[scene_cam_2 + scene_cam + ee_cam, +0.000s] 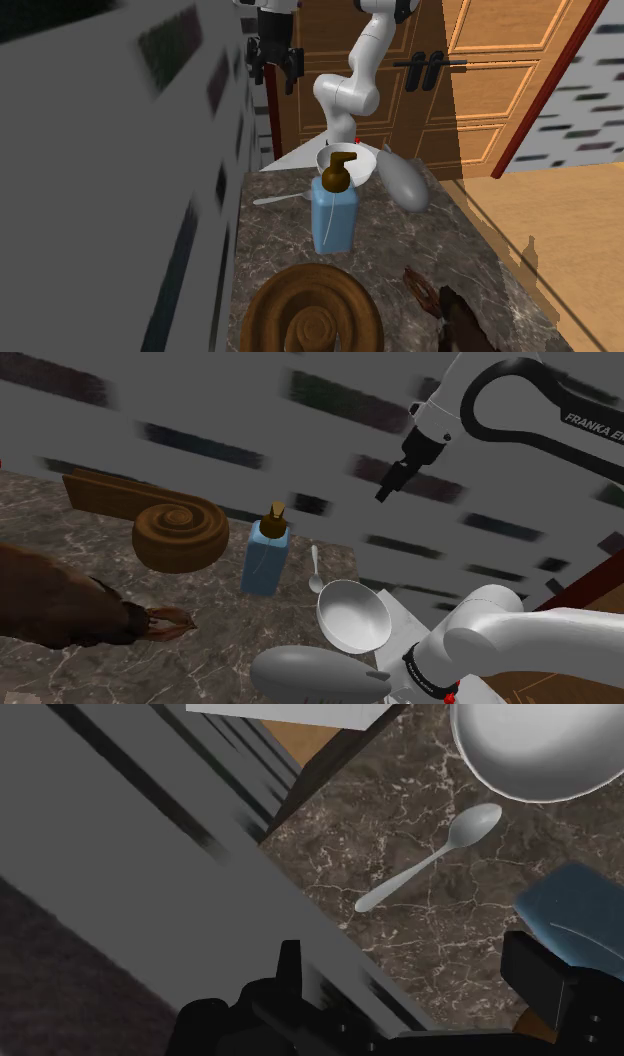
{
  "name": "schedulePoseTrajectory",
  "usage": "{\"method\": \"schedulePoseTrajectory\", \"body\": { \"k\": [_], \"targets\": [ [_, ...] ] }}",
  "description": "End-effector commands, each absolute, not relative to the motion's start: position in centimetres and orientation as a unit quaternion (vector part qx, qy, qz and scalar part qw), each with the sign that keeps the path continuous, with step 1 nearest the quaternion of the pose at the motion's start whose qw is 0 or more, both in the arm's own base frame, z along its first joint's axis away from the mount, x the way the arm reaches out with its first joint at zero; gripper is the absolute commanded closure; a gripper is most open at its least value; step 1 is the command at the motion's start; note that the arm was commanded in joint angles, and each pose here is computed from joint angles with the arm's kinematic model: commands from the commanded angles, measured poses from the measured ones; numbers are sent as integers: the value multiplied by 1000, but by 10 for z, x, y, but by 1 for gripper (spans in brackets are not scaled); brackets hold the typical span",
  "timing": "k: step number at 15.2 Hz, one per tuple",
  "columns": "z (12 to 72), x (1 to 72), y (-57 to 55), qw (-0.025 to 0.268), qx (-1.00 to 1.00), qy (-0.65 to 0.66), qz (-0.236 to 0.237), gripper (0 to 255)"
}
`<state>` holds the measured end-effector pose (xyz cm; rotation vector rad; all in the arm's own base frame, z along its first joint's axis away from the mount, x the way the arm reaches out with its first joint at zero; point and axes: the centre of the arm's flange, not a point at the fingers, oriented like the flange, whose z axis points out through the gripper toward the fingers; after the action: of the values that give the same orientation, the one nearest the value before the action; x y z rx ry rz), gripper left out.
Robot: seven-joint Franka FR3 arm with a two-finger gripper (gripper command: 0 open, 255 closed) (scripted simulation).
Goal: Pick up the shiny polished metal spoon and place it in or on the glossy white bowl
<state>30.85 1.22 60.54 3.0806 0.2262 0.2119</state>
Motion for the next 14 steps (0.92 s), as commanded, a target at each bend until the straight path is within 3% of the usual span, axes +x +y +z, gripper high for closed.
{"method": "schedulePoseTrajectory", "body": {
  "k": [1, 14],
  "targets": [
    [605, 308, 12, 23, 995, 73, 68, 0],
    [446, 371, 34, -59, 975, -216, -6, 0]
  ]
}}
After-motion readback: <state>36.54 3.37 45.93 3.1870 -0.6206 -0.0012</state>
